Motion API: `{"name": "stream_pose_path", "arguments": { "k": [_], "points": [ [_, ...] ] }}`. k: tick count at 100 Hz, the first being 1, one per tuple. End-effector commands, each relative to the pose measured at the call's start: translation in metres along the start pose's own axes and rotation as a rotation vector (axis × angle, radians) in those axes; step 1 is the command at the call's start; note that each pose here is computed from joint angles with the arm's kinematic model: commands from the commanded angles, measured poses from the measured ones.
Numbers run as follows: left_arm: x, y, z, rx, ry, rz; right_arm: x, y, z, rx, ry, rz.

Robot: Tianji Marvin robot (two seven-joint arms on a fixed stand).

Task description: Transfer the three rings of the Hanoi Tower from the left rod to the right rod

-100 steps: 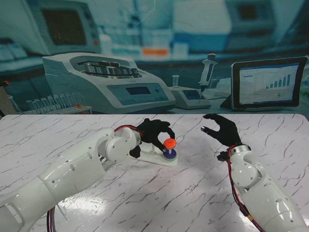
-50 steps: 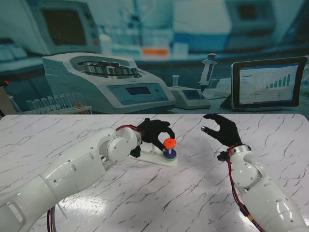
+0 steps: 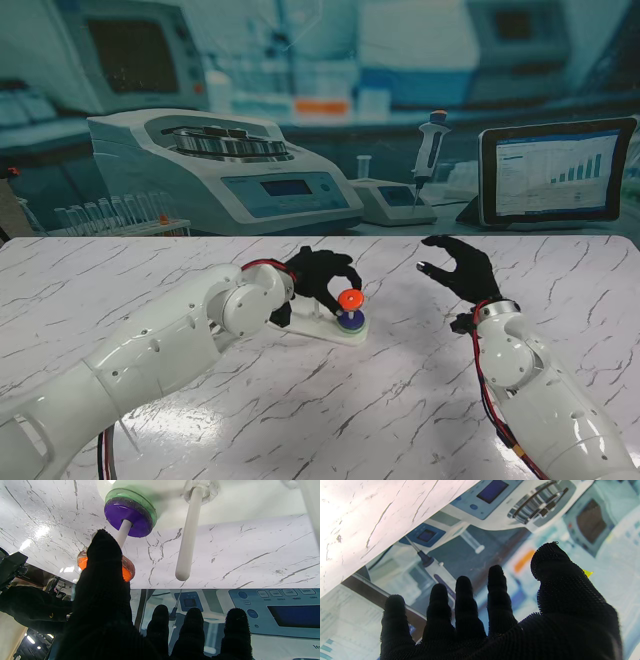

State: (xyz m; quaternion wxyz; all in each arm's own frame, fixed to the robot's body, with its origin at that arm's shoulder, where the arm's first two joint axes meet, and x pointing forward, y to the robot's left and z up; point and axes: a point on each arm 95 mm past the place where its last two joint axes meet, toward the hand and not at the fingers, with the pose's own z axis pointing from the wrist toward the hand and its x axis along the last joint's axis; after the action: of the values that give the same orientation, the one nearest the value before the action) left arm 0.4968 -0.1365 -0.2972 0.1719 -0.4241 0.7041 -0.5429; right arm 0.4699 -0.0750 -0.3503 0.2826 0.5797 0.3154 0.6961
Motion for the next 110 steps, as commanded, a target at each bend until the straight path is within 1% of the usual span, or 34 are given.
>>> {"name": "stream_pose_path", "arguments": {
  "k": [1, 21, 73, 110],
  "points": [
    [0.0043, 0.0009, 0.0016, -0.014, 0.025, -0.001, 0.0025, -0.0051, -0.0016, 0.002, 0.004, 0.011],
    [0.0038, 0.0018, 0.0021, -0.031, 0.033, -0.022, 0.0022, -0.0051, -0.0019, 0.003, 0.003, 0.011],
    [0.0016, 0.0009, 0.0021, -0.061, 0.045, -0.003, 0.0022, -0.005, -0.0014, 0.002, 0.004, 0.012],
    [0.0014, 0.001, 0.003, -0.053, 0.036, 0.021, 0.0022, -0.0046, -0.0014, 0.002, 0.006, 0.012]
  ]
}}
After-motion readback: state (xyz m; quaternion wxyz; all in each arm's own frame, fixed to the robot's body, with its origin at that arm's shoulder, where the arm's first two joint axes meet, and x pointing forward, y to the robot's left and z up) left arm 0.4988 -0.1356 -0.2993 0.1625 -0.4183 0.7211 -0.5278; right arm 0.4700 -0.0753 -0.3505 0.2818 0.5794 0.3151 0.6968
